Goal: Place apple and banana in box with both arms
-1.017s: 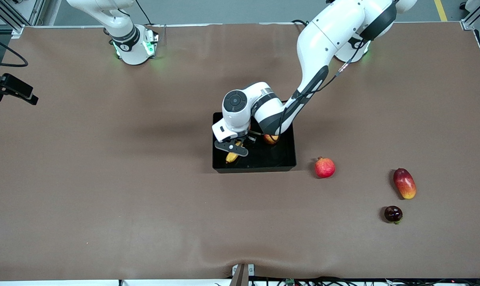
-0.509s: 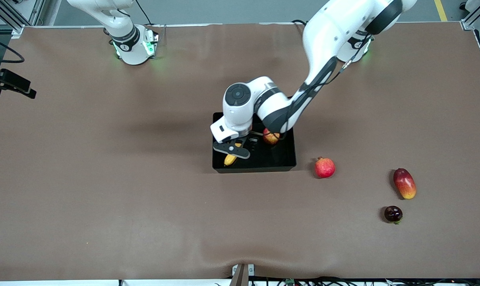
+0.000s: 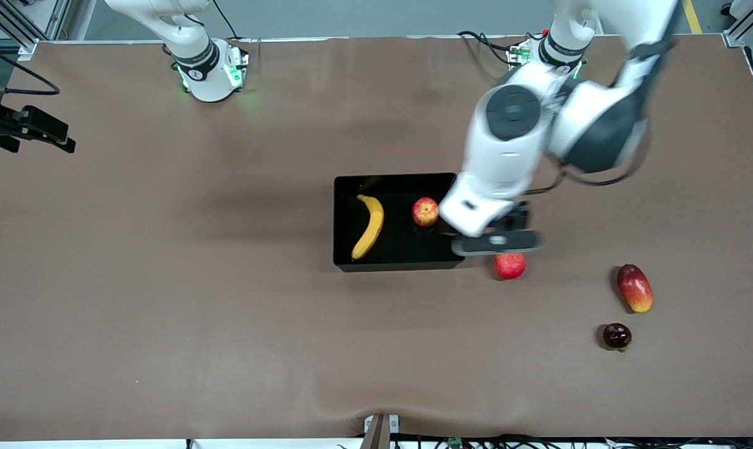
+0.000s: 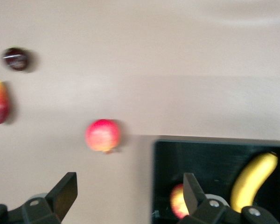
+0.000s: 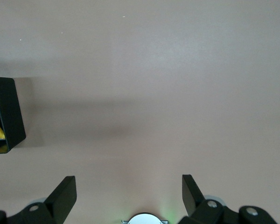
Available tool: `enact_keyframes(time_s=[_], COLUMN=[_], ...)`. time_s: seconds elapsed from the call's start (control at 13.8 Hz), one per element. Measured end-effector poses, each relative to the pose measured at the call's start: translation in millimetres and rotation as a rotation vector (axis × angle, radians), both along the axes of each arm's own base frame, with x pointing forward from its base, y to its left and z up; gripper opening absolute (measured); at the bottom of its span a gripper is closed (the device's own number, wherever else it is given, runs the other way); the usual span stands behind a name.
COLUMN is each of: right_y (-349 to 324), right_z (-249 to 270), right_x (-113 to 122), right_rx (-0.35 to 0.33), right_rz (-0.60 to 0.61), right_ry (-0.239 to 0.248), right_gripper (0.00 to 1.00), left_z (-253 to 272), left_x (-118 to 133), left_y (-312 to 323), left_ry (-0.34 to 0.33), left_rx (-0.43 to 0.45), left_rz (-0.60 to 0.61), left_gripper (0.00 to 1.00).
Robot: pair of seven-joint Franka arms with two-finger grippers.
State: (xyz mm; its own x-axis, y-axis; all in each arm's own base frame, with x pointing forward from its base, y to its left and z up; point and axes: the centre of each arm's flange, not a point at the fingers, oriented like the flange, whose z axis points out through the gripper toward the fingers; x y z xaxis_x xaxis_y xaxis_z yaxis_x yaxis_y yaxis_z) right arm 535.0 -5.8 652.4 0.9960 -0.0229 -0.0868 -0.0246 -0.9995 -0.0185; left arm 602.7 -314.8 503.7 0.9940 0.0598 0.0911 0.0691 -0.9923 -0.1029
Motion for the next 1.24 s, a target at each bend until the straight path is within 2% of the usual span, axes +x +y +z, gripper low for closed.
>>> enact_keyframes(time_s=[0.22,0.44,0.65,1.02,1.24], right_y=[4,1,1,1,3], right_z=[0,1,3,5,4], right_x=[0,0,0,1,1], right_rx=[-0.002,-0.003,-0.004,-0.026,-0.042], right_rz=[0.007,0.003,0.004,0.006,0.011], right_ry=[0.001,-0.001,-0.008,-0.022,-0.02], right_gripper=[1.0,1.0,1.0,1.0,1.0], left_z=[42,83,104,113,122], left_x=[9,-4,-30,-91,-114], left_y=[81,148,186,210,237], left_ry=[0.044,0.095,0.108,0.12,0.11], left_rx=[-0.005,-0.043,-0.069,-0.027,-0.032], left_rz=[0.008,0.017,0.011,0.014,0.025], left_gripper=[1.0,1.0,1.0,1.0,1.0])
